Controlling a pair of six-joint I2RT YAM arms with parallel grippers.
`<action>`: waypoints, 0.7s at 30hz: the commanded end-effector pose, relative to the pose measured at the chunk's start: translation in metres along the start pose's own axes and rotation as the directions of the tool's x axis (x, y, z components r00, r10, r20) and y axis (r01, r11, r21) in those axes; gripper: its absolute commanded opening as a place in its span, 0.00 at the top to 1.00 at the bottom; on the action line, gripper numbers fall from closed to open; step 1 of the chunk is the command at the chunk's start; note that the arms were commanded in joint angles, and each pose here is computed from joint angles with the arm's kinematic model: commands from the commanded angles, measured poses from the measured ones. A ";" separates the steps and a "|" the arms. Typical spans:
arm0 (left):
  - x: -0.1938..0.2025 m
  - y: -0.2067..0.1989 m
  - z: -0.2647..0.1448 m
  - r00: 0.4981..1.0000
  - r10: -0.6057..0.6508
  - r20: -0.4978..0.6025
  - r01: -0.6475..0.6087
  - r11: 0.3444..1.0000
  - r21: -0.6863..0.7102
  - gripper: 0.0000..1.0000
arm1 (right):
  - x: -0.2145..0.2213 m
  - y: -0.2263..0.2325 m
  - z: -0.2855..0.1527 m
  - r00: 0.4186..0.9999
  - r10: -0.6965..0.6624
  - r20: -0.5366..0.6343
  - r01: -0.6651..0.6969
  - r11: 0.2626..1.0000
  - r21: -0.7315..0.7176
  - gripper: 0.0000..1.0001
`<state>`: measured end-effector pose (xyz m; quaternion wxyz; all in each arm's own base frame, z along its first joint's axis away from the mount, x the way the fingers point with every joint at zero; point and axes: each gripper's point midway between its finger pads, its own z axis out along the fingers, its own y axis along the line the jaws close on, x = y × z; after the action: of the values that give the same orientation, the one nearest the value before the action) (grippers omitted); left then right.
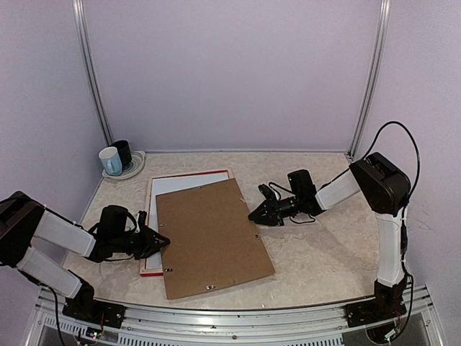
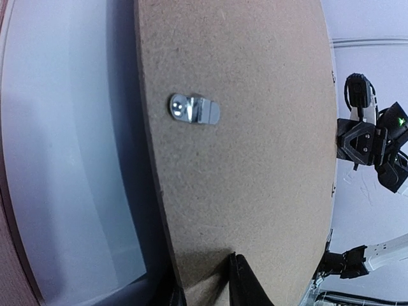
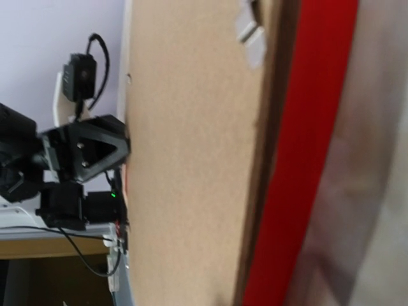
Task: Put the photo into the frame
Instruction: Pass from the left arm to the right
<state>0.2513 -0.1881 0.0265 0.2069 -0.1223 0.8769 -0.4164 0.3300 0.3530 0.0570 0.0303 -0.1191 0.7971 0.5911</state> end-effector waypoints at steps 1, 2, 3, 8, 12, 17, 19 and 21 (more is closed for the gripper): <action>-0.002 0.002 0.002 0.999 0.048 0.016 -0.048 0.998 -0.027 0.80 | 0.025 0.053 0.015 0.987 -0.117 -0.106 0.095 0.977 -0.193 0.83; -0.002 0.002 0.002 0.999 0.048 0.017 -0.048 0.998 -0.027 0.80 | 0.026 0.054 0.014 0.988 -0.115 -0.107 0.092 0.976 -0.197 0.83; -0.002 0.002 0.002 0.999 0.048 0.018 -0.048 0.998 -0.028 0.80 | 0.026 0.055 0.014 0.988 -0.114 -0.106 0.091 0.976 -0.198 0.83; -0.002 0.002 0.002 0.999 0.048 0.016 -0.047 0.999 -0.026 0.80 | 0.029 0.045 0.016 0.991 -0.069 -0.117 0.048 0.983 -0.176 0.79; -0.002 0.001 0.002 0.999 0.046 0.016 -0.046 0.999 -0.024 0.80 | 0.032 0.046 0.015 0.993 -0.023 -0.118 -0.001 0.980 -0.200 0.73; -0.002 0.001 0.002 0.999 0.049 0.016 -0.049 0.999 -0.021 0.80 | 0.035 0.046 0.021 0.991 -0.025 -0.133 0.001 0.984 -0.180 0.70; -0.002 0.000 0.002 0.999 0.049 0.017 -0.049 0.999 -0.020 0.80 | 0.037 0.049 0.023 0.988 -0.053 -0.147 0.026 0.984 -0.178 0.71; -0.002 0.000 0.002 0.999 0.050 0.018 -0.050 0.999 -0.019 0.80 | 0.039 0.055 0.022 0.984 -0.085 -0.156 0.054 0.980 -0.190 0.74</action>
<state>0.2517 -0.1902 0.0291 0.2095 -0.1172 0.8746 -0.4212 0.3103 0.3609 0.0598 -0.0075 -0.0979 0.7795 0.6186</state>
